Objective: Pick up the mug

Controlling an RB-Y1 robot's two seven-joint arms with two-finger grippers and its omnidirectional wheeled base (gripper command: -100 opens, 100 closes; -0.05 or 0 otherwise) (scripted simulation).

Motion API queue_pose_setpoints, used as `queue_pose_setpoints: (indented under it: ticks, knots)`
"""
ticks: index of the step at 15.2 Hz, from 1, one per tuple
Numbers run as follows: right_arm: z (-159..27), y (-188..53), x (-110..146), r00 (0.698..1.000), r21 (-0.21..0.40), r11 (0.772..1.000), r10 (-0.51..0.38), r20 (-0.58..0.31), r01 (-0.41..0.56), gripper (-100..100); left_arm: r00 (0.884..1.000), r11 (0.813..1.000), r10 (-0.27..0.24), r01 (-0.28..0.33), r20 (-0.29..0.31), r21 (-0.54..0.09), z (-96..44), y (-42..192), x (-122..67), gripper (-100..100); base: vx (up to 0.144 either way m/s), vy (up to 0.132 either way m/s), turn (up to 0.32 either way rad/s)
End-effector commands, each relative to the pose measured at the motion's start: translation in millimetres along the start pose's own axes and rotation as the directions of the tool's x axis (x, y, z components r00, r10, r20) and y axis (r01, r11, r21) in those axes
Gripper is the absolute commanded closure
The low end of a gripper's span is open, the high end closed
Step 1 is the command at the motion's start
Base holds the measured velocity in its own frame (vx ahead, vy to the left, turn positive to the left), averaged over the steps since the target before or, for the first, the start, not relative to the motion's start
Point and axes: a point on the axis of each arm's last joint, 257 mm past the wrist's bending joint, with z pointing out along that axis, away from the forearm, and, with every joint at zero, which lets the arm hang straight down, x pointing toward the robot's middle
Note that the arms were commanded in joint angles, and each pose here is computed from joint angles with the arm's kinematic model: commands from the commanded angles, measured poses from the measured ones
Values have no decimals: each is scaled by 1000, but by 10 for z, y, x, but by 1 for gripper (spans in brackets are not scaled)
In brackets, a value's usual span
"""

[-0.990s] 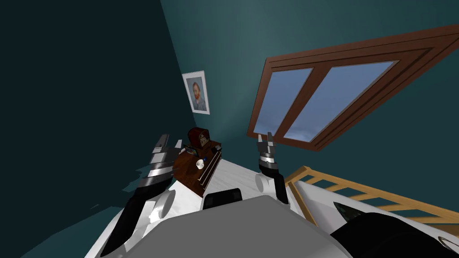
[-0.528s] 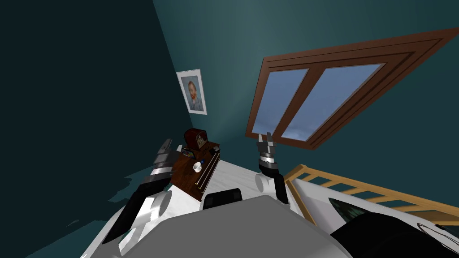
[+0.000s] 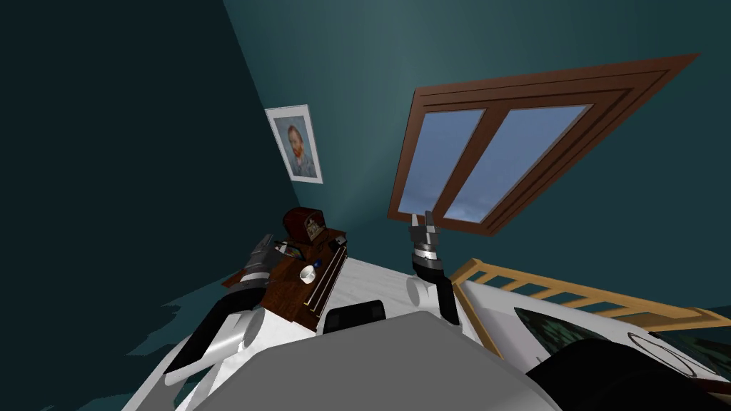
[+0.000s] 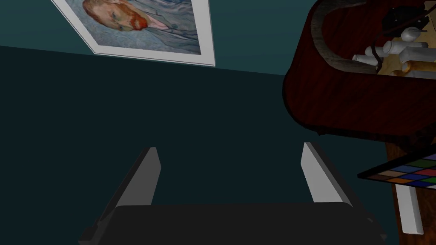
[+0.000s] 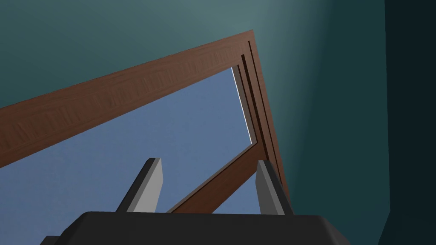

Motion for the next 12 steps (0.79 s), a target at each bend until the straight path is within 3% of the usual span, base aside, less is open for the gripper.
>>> queue_pose_setpoints:
  ticks: [1, 2, 4, 5, 7, 8, 10, 11, 12]
  knots:
    - [0, 0, 0, 1000, 0, 1000, 0, 0, 0, 0, 1000, 999, -8, 9, 16, -43, -2, 120, -47, -100, 35, -5, -24]
    - [0, 0, 0, 1000, 0, 1000, 0, 0, 0, 0, 998, 995, -29, 33, 47, -90, -12, 293, -206, -100, 41, -8, -84]
    - [0, 0, 0, 1000, 0, 1000, 0, 0, 0, 0, 998, 994, -29, 34, 51, -108, -17, 341, -216, -100, 39, -4, -56]
    - [0, 0, 0, 1000, 0, 1000, 0, 0, 0, 0, 995, 986, -50, 63, 87, -155, -41, 516, -380, -100, 42, 0, -77]
    - [0, 0, 0, 1000, 0, 1000, 0, 0, 0, 0, 995, 983, -49, 64, 91, -172, -50, 562, -389, -100, 43, 1, -57]
    - [0, 0, 0, 1000, 0, 1000, 0, 0, 0, 0, 989, 970, -70, 99, 132, -223, -94, 755, -559, -100, 39, -2, -94]
    - [0, 0, 0, 1000, 0, 1000, 0, 0, 0, 0, 988, 967, -69, 100, 135, -234, -102, 784, -564, -100, 38, 2, -62]
    - [0, 0, 0, 1000, 0, 1000, 0, 0, 0, 0, 980, 950, -90, 138, 178, -280, -161, 969, -732, -100, 47, 0, -81]
    - [0, 0, 0, 1000, 0, 1000, 0, 0, 0, 0, 979, 946, -89, 140, 182, -293, -173, 1004, -738, -100, 55, 0, -90]
